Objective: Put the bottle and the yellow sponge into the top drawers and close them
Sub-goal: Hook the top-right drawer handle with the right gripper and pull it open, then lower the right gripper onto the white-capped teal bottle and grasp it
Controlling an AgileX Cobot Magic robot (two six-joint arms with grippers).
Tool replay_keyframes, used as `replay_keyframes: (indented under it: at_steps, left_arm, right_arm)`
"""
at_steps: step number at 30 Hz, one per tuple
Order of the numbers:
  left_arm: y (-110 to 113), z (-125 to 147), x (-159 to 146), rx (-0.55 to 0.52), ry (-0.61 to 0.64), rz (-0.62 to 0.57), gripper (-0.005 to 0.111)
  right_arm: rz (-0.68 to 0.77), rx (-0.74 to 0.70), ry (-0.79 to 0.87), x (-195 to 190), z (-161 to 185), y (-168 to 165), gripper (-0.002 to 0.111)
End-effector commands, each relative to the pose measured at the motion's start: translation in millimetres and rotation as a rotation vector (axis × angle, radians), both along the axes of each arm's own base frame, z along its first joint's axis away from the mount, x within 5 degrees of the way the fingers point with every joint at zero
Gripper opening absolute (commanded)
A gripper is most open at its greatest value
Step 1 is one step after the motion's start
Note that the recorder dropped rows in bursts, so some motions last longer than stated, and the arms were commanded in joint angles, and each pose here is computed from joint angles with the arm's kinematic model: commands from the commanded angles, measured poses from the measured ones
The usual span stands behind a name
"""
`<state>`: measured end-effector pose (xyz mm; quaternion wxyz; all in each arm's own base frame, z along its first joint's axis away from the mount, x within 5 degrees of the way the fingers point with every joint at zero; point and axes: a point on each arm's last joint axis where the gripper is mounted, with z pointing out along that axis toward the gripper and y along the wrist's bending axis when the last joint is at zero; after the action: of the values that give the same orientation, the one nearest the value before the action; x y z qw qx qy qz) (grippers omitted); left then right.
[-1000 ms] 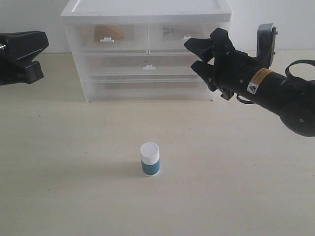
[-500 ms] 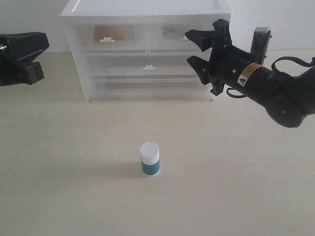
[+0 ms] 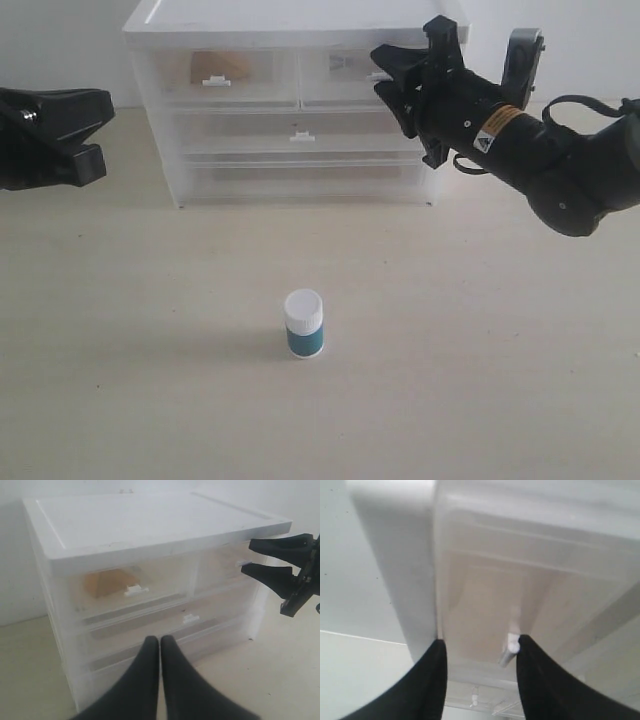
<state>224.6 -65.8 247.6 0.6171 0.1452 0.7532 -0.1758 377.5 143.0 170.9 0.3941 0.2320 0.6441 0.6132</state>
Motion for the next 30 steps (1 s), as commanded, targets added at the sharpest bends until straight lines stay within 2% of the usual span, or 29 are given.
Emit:
replay_keyframes:
  at_steps: [1,10,15,18,21,23,25,28,30]
  left_arm:
    - [0,0,-1,-0.001,-0.013,-0.003,0.004]
    - [0,0,-1,-0.001,-0.013,-0.003,0.004]
    - [0,0,-1,-0.001,-0.013,-0.003,0.004]
    - [0,0,-1,-0.001,-0.013,-0.003,0.004]
    - [0,0,-1,-0.002,-0.014,-0.004,0.004]
    - [0,0,-1,-0.002,-0.014,-0.004,0.004]
    - [0,0,-1,-0.002,-0.014,-0.004,0.004]
    - [0,0,-1,-0.002,-0.014,-0.004,0.004]
    - [0,0,-1,-0.002,-0.014,-0.004,0.004]
  right_arm:
    - [-0.023,-0.036,0.044,5,-7,-1,0.000]
    - [0.012,-0.024,-0.047,-10,-9,-2,0.000]
    - [-0.010,-0.016,-0.043,-8,-9,-4,0.000]
    - [0.054,-0.009,-0.064,-16,-10,-1,0.000]
    - [0.073,-0.017,0.005,-35,-23,-4,0.000]
    - [0.113,-0.152,0.009,-73,-33,-12,0.000]
    - [0.170,-0.221,-0.004,-102,-31,-15,0.000]
    - [0.313,-0.320,-0.087,-125,-27,-11,0.001]
    - [0.324,-0.343,-0.039,-126,-29,-12,0.012]
